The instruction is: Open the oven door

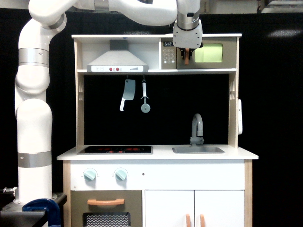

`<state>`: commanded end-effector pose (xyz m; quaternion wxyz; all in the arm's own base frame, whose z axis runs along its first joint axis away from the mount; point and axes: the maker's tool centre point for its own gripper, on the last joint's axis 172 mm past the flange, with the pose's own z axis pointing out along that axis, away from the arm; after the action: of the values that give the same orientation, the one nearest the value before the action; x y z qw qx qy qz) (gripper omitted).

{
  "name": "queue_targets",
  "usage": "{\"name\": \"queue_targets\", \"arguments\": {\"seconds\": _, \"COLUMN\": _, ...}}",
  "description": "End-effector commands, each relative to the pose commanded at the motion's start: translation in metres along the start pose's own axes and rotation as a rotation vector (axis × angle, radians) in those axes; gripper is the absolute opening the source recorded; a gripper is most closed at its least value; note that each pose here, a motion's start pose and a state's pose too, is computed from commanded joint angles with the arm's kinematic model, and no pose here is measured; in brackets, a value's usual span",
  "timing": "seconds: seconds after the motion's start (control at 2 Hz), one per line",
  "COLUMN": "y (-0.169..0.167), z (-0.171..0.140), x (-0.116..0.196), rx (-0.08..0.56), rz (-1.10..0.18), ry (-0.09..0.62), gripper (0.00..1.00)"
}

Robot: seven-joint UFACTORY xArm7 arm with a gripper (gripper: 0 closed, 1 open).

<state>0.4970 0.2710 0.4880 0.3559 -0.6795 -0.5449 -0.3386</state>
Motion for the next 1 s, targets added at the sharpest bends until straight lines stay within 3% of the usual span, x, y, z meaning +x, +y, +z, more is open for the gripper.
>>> {"name": "queue_targets", "arguments": {"seconds": 1.0, "y": 0.056, "z": -0.057, "x": -0.030, "rx": 0.000, "rz": 0.000, "ry": 0.000, "gripper": 0.00}}
